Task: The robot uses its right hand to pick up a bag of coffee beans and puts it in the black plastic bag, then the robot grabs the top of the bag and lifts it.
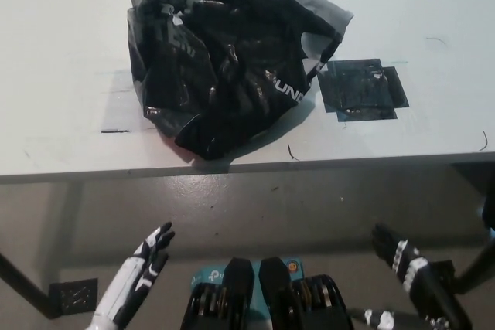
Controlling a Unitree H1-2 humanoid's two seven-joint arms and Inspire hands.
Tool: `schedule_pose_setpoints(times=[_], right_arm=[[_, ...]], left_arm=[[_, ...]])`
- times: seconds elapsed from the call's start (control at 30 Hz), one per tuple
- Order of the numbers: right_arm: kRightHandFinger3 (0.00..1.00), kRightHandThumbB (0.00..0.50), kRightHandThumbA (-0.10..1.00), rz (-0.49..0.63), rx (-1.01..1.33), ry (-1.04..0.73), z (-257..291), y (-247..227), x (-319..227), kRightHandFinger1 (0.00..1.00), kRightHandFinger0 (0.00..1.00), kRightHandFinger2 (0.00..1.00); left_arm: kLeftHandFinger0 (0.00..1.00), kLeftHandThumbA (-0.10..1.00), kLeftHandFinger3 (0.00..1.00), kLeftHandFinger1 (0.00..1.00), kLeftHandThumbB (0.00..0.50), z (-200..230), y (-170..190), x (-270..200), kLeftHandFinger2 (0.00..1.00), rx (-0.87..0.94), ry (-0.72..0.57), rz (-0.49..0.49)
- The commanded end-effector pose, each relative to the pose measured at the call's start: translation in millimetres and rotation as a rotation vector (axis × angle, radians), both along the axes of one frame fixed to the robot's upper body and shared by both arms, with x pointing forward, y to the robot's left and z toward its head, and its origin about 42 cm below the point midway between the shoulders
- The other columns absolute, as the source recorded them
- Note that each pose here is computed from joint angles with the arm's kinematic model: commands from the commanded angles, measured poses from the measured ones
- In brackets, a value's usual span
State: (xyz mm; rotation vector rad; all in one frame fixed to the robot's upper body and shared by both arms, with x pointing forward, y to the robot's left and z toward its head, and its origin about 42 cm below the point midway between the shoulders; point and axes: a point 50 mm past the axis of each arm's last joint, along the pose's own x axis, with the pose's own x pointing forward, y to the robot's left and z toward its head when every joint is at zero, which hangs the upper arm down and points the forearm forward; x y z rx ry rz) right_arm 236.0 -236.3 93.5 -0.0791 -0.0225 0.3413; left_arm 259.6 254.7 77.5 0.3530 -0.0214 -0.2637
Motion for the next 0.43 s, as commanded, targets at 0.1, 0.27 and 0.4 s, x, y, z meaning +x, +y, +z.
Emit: schedule_pose_setpoints(times=[0.1,0.27,0.4], right_arm=[[1.00,0.303,1.00,-0.025,-0.118,-0.246,4.4,13.2,-5.2,1.00,1.00,1.00],[1.00,0.312,1.00,0.012,-0.148,-0.262,7.4,15.7,3.2,1.00,1.00,1.00],[1.00,0.308,1.00,0.031,-0.162,-0.258,7.7,16.5,2.3,1.00,1.00,1.00]], left_arm=[[1.00,1.00,1.00,1.00,0.291,15.7,3.7,-6.7,1.00,-0.047,-0.177,0.037],[1.00,1.00,1.00,1.00,0.282,13.9,6.0,-9.7,1.00,-0.058,-0.185,0.061],[1.00,1.00,1.00,1.00,0.268,10.6,5.5,-17.7,1.00,-0.054,-0.176,0.076]])
